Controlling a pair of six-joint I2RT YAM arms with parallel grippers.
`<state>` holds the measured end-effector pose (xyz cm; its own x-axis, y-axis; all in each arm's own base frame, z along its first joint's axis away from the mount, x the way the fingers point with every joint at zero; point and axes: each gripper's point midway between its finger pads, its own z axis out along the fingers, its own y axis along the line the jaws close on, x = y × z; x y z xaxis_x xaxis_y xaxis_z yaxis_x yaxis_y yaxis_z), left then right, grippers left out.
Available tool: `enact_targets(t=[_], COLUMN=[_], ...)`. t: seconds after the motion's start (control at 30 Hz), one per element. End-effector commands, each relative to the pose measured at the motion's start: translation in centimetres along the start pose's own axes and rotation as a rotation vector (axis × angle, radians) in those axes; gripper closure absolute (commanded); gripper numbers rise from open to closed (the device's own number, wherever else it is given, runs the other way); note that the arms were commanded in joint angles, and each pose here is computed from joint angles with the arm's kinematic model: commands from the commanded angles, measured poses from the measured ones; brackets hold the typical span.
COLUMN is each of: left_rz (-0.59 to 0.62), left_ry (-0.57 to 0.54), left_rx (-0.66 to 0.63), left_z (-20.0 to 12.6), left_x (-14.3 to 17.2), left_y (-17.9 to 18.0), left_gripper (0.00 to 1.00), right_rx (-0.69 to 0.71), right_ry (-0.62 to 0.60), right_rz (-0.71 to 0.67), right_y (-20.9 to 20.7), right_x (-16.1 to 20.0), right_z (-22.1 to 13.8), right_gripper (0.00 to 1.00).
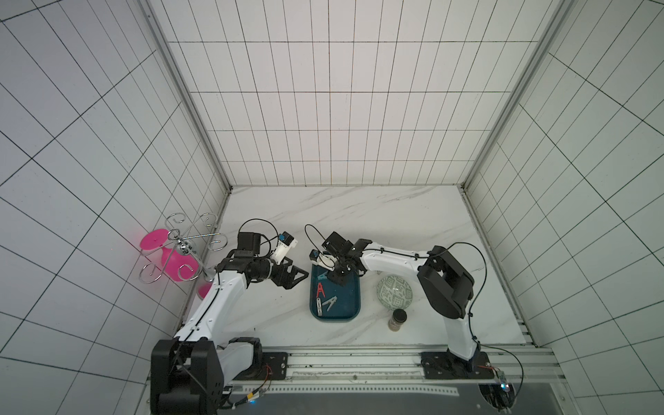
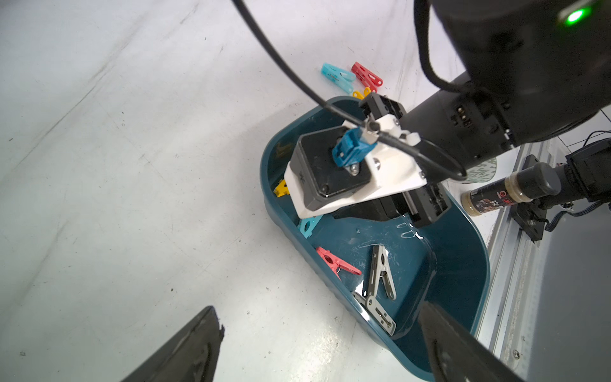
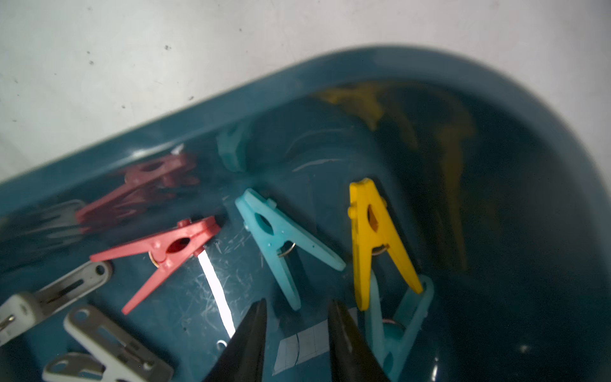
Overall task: Take the clothespins out of the storage box
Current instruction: Pick up the clothespin from the storage box.
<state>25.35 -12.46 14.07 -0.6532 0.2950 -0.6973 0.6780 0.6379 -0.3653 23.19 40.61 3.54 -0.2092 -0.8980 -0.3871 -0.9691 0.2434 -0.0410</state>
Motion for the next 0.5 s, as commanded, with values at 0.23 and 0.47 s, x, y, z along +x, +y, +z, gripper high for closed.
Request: enact_targets(t=[0.23,0.47], left_rz=[0.001,0.001], left_ry=[-0.005,-0.005], left_rx=[-0.002,-0.004], left_z=[0.1,0.2], left_x=[0.1,0.1], left_y=[0.2,0.3], left_gripper=[0.05,0.05], right_rx=[-0.026,-0.064], right_ry=[-0.008,-0.011], right_rz=[0.000,0.001], right_y=[0.5,1.2], right_x=[-1.1,-1.2], right_z=[1.1,0.7], right_gripper=[0.75,0.87])
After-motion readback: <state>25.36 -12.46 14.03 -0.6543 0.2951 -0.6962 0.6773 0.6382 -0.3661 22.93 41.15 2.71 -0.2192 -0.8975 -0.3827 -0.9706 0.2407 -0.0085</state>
